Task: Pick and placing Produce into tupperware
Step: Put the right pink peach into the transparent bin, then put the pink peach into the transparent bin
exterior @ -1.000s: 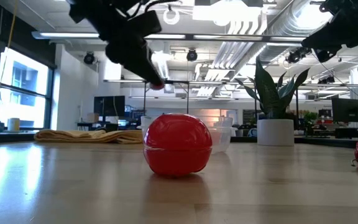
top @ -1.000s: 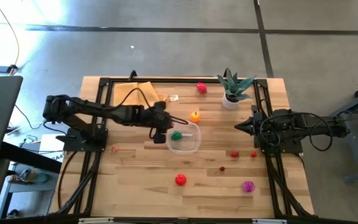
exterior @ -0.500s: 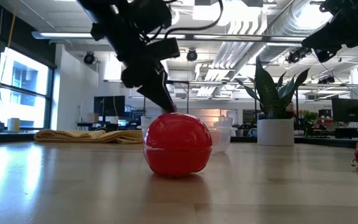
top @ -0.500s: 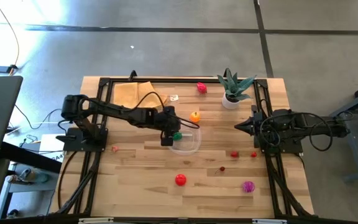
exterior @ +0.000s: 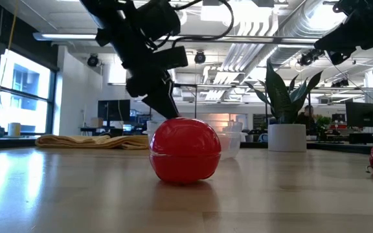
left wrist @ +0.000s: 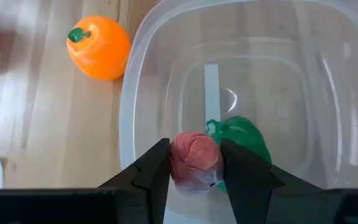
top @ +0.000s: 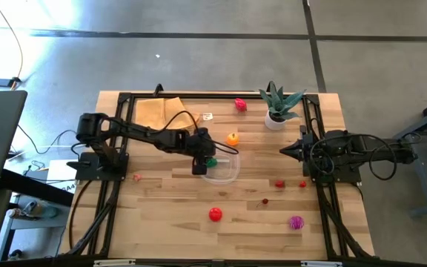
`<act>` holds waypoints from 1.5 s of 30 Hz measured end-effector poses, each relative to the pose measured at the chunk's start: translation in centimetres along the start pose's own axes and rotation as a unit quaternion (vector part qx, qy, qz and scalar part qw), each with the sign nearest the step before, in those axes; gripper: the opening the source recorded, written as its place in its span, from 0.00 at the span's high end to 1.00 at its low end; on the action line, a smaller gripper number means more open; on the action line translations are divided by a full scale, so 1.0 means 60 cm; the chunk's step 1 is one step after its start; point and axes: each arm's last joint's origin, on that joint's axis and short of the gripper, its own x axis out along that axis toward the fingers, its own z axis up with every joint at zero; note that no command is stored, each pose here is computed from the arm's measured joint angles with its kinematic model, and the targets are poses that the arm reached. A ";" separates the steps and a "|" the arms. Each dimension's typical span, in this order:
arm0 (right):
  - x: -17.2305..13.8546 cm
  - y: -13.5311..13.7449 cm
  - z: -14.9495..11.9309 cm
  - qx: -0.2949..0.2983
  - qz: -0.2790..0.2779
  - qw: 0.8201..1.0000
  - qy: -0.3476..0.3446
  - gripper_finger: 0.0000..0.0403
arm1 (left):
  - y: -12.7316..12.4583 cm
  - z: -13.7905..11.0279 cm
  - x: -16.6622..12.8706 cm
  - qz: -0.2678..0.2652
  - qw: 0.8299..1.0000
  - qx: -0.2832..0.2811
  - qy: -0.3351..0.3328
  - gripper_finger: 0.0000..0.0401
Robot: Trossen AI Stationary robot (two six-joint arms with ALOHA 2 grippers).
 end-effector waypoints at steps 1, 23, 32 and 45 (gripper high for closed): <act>0.000 0.000 0.000 0.000 0.000 1.000 0.000 1.00 | 0.000 -0.002 0.001 -0.002 1.000 -0.001 0.004 0.69; 0.000 0.000 0.000 0.000 0.000 1.000 0.000 1.00 | -0.002 -0.005 0.007 -0.002 1.000 0.002 0.012 0.58; 0.000 0.000 0.000 0.000 0.000 1.000 0.000 1.00 | -0.001 -0.006 0.006 0.005 1.000 0.004 0.015 0.50; 0.000 0.000 0.000 0.000 0.000 1.000 0.000 1.00 | 0.007 0.014 -0.112 0.016 0.991 -0.049 0.127 0.50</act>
